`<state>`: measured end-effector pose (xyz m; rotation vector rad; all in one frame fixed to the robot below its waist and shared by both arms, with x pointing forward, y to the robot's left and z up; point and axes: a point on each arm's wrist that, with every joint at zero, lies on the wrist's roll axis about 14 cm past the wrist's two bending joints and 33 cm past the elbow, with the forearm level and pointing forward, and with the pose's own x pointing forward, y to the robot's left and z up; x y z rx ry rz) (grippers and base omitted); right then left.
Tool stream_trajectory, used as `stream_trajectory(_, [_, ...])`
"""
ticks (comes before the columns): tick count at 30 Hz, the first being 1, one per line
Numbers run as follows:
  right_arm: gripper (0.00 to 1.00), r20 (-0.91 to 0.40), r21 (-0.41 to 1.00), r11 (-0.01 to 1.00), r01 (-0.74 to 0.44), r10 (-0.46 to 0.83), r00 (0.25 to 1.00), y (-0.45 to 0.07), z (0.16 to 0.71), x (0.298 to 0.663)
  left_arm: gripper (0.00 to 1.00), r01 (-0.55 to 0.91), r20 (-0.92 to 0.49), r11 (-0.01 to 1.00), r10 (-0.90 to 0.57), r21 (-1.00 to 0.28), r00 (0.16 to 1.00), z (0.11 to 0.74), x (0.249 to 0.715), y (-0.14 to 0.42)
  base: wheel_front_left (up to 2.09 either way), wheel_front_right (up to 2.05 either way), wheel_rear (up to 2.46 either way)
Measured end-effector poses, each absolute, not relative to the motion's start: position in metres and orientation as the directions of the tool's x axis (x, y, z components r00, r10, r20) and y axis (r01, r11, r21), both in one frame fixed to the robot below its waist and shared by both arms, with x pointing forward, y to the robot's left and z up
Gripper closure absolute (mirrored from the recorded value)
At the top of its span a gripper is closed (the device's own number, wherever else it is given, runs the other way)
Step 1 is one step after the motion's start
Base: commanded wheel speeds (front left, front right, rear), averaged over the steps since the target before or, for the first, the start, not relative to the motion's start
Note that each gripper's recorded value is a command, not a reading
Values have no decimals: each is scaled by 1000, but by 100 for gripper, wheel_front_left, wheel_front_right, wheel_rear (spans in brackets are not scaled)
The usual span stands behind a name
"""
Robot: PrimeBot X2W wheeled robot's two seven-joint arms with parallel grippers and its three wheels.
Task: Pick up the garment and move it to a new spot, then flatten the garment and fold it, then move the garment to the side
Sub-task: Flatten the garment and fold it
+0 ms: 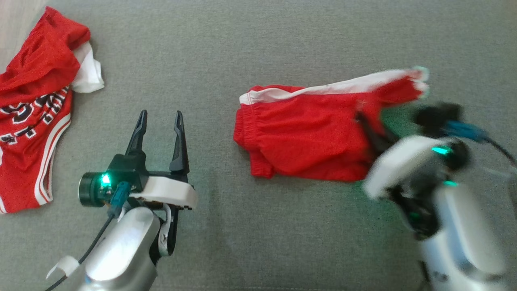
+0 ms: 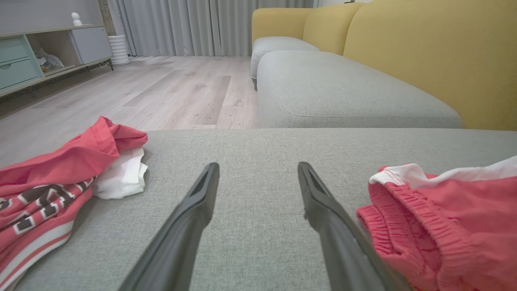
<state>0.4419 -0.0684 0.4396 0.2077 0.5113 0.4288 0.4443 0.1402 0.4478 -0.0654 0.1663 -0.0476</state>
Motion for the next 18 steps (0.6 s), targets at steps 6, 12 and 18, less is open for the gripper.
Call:
stream_trajectory(6, [100,-363,342,756,-558,654,664,14,461,427,0,28,-168,998,-38,-65,985,447,441,146,0,0,0])
stream_trajectory(12, [0,-430,413,666,-621,744,511,55,430,390,0,6,-191,998,-16,-57,981,440,435,154,0,0,0])
stream_trajectory(18, [0,-237,522,608,-598,777,583,65,457,399,0,6,-220,999,-17,-48,975,430,433,154,0,0,0])
